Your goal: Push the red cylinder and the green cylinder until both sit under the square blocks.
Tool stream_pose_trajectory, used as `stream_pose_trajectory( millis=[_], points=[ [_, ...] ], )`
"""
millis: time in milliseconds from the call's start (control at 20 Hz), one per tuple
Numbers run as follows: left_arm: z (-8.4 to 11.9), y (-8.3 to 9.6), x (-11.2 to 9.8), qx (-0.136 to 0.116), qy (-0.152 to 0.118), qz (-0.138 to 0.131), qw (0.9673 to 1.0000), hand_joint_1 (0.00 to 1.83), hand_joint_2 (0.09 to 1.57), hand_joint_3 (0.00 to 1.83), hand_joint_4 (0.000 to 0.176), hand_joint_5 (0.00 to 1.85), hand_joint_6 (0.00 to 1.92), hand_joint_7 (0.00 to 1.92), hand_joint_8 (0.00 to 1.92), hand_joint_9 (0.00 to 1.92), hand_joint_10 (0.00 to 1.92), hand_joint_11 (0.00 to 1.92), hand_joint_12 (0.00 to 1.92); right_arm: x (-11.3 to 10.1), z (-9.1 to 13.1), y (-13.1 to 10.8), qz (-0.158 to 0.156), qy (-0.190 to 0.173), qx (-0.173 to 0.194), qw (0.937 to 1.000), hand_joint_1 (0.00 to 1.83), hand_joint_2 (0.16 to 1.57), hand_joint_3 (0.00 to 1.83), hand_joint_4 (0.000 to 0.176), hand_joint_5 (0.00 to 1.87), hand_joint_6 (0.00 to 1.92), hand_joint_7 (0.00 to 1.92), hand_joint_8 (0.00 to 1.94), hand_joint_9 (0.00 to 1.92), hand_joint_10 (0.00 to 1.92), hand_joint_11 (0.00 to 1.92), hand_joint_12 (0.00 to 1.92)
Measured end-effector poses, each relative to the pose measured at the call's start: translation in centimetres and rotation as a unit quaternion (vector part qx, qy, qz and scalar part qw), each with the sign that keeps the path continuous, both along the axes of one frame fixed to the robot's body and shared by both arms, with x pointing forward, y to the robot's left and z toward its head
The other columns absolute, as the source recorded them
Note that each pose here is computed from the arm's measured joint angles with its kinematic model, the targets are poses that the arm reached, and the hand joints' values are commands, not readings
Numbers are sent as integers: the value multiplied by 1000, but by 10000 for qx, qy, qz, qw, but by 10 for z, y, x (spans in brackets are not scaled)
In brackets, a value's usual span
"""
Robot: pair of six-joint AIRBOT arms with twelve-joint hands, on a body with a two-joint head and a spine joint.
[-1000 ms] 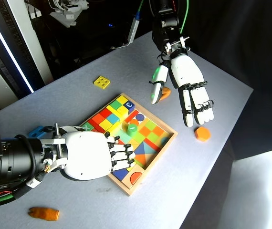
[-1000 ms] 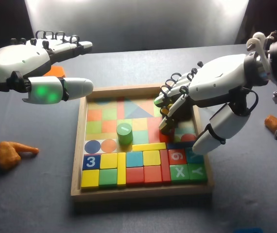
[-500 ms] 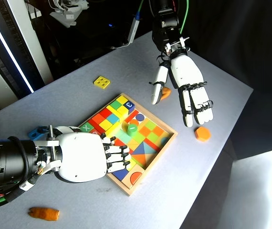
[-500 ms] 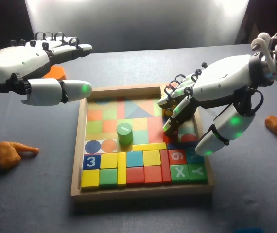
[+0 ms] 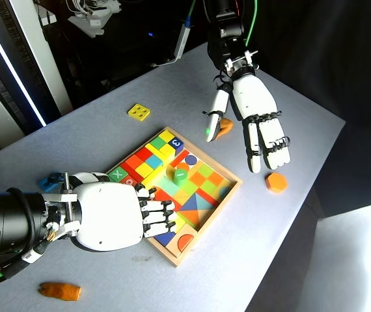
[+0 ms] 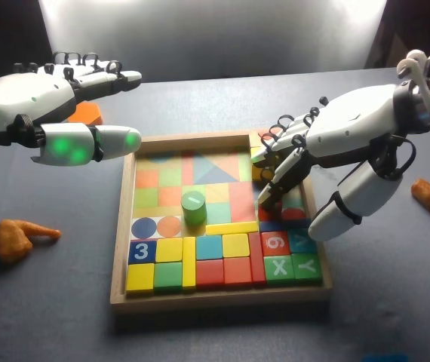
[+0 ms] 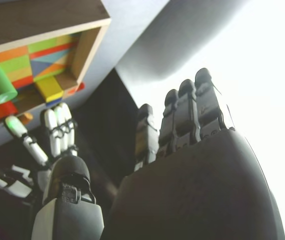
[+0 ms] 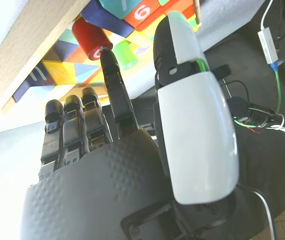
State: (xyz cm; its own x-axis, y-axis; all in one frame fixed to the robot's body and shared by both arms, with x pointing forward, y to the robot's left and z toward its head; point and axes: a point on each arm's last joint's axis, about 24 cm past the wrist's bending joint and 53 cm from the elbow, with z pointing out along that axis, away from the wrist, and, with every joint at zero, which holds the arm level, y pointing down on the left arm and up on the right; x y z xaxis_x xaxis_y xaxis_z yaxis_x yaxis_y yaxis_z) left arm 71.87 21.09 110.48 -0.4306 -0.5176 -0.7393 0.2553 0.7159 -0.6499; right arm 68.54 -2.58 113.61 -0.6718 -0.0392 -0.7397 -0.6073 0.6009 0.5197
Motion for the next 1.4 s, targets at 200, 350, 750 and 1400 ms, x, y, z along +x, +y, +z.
stream_pose_trajectory(
  millis=[200, 350, 750, 1400],
  points=[
    [0, 0, 0, -1, 1, -2, 10000, 28, 1144, 0, 131, 105, 0, 27, 1, 0, 0, 13, 15, 2, 1, -8, -73, 3, -9, 10000, 402, 1096, 0, 118, 539, 6, 16, 1, 0, 0, 0, 500],
    [-1, -1, -1, -6, 9, -7, 10000, 38, 1153, 1, 124, 104, 0, 24, 1, 0, 0, 17, 19, 1, 2, -9, -88, 30, 17, 10000, 414, 1099, 0, 112, 585, 7, 5, 0, 0, 0, 0, 457],
    [0, 0, -1, -15, 8, 3, 10000, 46, 1164, 6, 134, 118, 3, 35, 4, 0, 0, 8, 30, -2, 3, -13, -124, 116, 60, 9998, 435, 1076, 0, 101, 727, 12, 58, 4, 0, 0, 0, 486],
    [-1, 0, -1, -17, 14, 7, 10000, 73, 1140, 0, 129, 136, 2, 60, 0, 22, 0, 0, 111, -6, 3, -14, -107, 162, 73, 9998, 392, 1098, 1, 91, 741, 1, 59, 1, 0, 0, 0, 511]
  ],
)
